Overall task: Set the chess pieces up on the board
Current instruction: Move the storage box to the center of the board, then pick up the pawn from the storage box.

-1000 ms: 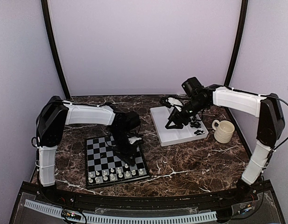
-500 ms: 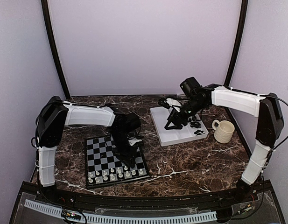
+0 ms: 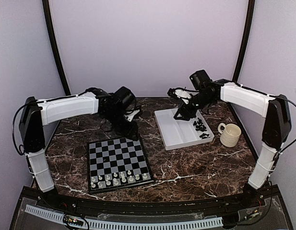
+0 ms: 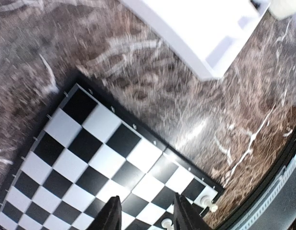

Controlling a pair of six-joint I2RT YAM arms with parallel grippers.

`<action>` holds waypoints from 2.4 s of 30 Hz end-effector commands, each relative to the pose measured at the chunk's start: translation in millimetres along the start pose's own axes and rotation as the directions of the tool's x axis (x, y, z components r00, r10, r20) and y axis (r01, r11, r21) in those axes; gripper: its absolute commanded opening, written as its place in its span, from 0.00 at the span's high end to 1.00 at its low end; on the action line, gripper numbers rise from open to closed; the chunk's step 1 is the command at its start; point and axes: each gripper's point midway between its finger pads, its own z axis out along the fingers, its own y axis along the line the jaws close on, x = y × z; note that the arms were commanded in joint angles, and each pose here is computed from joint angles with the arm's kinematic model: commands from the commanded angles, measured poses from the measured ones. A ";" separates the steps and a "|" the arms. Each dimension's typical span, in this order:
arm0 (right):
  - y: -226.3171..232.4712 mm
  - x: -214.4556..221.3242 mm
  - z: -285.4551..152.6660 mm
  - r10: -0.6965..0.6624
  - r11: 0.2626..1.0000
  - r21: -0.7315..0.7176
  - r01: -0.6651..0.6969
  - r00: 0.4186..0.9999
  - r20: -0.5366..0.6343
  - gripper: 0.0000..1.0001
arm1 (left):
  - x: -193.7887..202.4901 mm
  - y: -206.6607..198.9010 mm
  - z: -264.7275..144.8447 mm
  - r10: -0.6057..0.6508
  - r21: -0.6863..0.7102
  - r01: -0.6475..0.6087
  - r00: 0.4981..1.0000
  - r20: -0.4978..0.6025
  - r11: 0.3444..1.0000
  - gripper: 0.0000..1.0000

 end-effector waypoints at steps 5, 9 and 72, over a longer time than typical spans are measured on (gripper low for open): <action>-104.4 16.5 13.4 0.167 0.970 0.190 -0.154 0.984 -0.054 0.54 | -89.6 -12.6 -83.9 0.102 -0.060 -0.084 0.892 0.441 0.995 0.57; -116.2 56.1 46.9 0.229 0.960 0.202 -0.196 0.961 -0.157 0.68 | -102.0 -20.7 -81.7 0.087 -0.012 -0.093 0.874 0.478 0.996 0.57; -132.3 86.9 125.9 0.396 0.916 0.181 -0.359 0.880 -0.261 0.59 | -84.9 -6.8 -43.9 0.004 0.069 -0.035 0.910 0.415 0.997 0.58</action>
